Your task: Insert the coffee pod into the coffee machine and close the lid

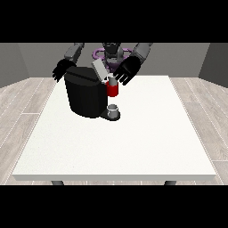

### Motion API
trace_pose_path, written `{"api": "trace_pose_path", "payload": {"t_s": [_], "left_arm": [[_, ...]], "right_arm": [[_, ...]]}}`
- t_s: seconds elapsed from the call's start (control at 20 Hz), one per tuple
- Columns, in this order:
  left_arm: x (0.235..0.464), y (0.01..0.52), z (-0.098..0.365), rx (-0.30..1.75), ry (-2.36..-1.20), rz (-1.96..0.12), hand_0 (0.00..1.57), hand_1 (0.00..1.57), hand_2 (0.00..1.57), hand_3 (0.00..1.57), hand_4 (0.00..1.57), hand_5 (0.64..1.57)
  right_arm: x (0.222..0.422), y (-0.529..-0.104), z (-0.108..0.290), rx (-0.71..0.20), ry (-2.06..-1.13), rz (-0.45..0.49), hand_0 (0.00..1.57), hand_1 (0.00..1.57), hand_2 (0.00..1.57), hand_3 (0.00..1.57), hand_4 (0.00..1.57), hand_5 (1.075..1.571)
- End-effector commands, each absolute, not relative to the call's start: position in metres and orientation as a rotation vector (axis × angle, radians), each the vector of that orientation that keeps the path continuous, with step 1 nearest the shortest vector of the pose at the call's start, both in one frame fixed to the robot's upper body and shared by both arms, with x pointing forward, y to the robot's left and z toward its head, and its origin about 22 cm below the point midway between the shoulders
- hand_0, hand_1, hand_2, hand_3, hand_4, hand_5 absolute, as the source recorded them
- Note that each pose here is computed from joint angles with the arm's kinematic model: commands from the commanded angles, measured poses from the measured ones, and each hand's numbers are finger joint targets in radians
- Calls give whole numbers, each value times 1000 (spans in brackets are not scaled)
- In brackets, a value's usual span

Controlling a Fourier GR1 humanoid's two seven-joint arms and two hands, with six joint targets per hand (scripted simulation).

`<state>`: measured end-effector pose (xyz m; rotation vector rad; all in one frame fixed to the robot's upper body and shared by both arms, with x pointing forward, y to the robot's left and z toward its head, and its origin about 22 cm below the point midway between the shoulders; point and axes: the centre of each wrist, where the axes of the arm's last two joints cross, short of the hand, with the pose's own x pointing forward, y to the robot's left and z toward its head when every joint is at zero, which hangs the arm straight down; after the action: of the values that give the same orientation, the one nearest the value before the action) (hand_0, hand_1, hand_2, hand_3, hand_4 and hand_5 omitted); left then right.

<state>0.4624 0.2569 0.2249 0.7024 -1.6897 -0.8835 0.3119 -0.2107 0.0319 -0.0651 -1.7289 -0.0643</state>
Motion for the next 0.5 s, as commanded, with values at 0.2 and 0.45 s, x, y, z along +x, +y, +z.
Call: {"api": "trace_pose_path", "payload": {"t_s": [0.2,0.45], "left_arm": [[464,245,228,726,-1687,-908,1221,1221,1275,1199,488,1571],[465,236,226,675,-1671,-901,1220,1220,1266,1167,481,1571]], "right_arm": [[313,-203,27,-80,-1742,-78,0,0,0,0,457,1571],[323,-222,34,-72,-1747,-87,0,0,0,0,415,1571]]}}
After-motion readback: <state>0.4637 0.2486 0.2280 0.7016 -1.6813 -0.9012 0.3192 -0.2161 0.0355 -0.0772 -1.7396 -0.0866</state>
